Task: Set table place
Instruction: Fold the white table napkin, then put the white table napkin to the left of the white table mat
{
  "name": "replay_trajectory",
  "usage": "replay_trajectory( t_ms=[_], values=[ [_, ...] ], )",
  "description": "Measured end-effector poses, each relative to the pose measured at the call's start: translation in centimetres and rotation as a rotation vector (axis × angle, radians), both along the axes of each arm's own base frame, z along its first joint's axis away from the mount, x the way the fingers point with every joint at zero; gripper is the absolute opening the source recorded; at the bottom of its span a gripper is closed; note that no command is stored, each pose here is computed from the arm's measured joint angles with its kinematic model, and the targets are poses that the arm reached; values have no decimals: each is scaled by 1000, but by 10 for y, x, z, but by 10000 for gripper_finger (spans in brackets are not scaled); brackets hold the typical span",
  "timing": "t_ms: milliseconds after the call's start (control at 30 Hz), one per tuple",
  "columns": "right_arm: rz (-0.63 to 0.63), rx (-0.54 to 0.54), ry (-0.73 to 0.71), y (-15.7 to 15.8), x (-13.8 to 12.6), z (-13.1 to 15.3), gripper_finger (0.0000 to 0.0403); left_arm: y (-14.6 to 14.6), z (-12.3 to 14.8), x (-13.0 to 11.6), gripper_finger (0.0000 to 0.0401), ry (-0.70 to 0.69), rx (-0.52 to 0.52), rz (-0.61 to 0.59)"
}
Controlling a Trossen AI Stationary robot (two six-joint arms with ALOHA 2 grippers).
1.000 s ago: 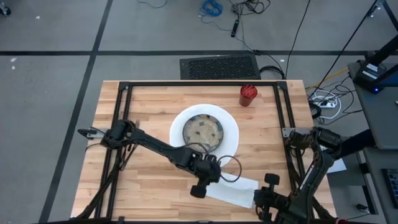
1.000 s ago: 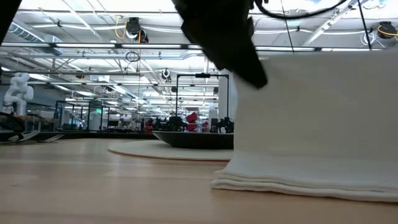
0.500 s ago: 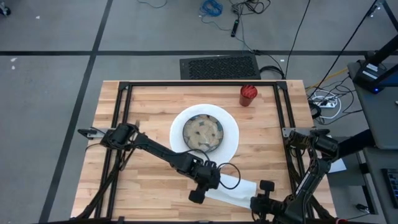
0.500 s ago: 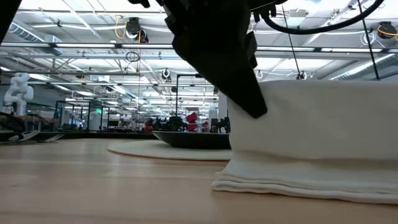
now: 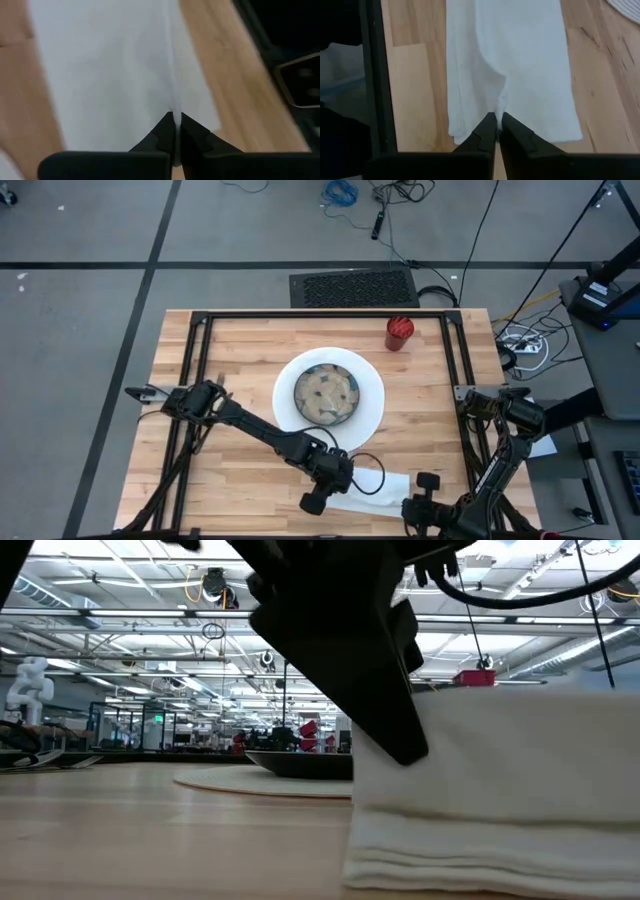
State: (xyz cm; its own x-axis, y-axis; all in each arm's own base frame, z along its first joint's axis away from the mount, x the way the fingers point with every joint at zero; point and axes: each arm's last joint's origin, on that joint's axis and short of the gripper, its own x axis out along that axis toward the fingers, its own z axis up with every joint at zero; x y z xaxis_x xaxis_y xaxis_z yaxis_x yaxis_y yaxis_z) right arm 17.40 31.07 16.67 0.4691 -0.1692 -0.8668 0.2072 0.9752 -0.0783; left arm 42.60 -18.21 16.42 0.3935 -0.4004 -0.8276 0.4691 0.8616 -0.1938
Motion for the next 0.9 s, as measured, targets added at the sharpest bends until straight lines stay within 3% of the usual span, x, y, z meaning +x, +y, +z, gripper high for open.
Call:
replay_trajectory(
  t_ms=[200, 367, 600, 700, 800, 900],
  values=[
    [-6, 19, 13, 3, 3, -7, 42, -5, 3, 1, 8, -1, -114, -88],
    [-30, 80, 67, 2, 10, -8, 104, -7, 3, -1, 54, 24, -153, -90],
    [-52, 135, 89, -6, 19, 4, 176, -11, 7, -4, 109, 102, -324, -187],
    [-59, 190, 71, -7, 21, 15, 189, -8, 7, -3, 111, 96, -314, -180],
    [-64, 218, 51, -9, 20, 23, 191, 5, 6, 4, 112, 42, -222, -92],
    [-84, 122, 24, -15, 18, 22, 192, 15, 7, 13, 112, -47, -112, 22]
  ],
)
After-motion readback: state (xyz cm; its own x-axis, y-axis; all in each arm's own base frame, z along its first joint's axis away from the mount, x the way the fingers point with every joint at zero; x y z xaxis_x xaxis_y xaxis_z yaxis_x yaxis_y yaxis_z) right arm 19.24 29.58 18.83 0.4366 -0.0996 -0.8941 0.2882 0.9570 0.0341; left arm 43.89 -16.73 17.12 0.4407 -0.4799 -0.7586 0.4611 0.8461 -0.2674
